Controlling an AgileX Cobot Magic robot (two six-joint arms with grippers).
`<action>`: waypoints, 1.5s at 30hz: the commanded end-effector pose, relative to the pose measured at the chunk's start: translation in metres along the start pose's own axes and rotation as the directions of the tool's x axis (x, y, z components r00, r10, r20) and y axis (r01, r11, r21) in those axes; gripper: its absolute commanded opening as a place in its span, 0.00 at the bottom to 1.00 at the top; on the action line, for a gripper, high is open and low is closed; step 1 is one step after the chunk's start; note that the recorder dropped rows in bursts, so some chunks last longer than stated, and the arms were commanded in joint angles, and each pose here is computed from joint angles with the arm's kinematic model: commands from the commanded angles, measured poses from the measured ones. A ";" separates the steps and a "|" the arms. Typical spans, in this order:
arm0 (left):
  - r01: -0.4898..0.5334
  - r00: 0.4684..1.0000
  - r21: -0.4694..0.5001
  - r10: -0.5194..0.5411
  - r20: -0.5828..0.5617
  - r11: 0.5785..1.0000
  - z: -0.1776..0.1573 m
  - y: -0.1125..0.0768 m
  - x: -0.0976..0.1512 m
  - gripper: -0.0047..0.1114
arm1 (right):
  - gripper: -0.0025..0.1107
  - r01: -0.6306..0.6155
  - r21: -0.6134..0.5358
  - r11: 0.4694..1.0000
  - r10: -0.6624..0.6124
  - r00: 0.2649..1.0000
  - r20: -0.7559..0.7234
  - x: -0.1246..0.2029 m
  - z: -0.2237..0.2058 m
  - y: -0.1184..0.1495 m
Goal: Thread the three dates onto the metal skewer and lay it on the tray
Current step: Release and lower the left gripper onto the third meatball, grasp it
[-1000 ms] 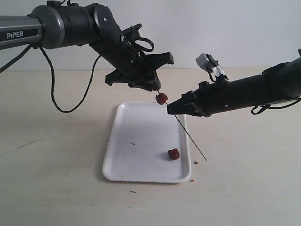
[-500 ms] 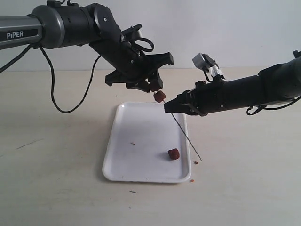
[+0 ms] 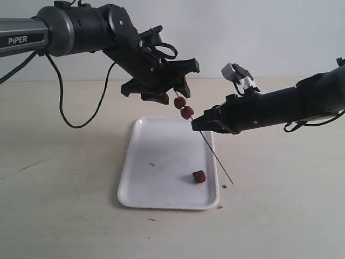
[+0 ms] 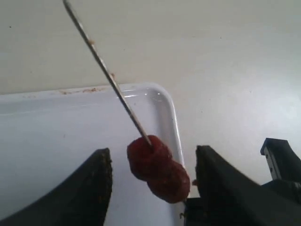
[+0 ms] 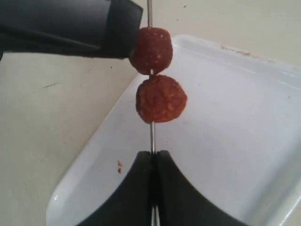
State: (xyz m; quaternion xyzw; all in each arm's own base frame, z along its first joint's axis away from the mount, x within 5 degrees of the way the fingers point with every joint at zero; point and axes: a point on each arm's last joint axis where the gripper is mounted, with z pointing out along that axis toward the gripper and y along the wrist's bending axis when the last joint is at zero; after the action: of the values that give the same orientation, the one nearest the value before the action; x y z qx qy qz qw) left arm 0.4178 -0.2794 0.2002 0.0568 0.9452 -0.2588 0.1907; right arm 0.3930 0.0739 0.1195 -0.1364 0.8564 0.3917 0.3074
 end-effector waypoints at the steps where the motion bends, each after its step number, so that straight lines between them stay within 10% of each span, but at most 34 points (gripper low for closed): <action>1: -0.033 0.999 -0.007 0.033 0.019 0.999 -0.005 -0.004 -0.002 0.51 | 0.02 0.007 0.007 1.000 -0.007 1.000 0.000 -0.001 0.000 0.000; 18: -0.336 0.913 0.014 0.329 -0.241 0.942 -0.005 -0.008 0.026 0.51 | 0.02 -0.075 0.337 0.939 0.086 0.996 -0.018 -0.031 -0.057 -0.019; 35: -0.380 0.906 -0.146 0.336 -0.257 0.913 0.026 -0.079 0.099 0.44 | 0.02 -0.117 0.338 0.934 0.130 0.991 -0.016 -0.031 -0.074 -0.025; 45: -0.241 0.955 -0.270 0.179 -0.237 0.932 0.045 -0.056 0.127 0.53 | 0.02 -0.120 0.298 0.947 0.138 0.990 -0.039 -0.030 -0.073 -0.021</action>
State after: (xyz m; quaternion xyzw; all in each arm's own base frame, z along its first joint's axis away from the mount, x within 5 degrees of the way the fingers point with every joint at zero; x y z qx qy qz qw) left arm 0.3043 -0.3499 0.1406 0.1777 0.9747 -0.0795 0.1097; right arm 0.3957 0.0056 0.1574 -0.0400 0.9230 0.2728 0.2684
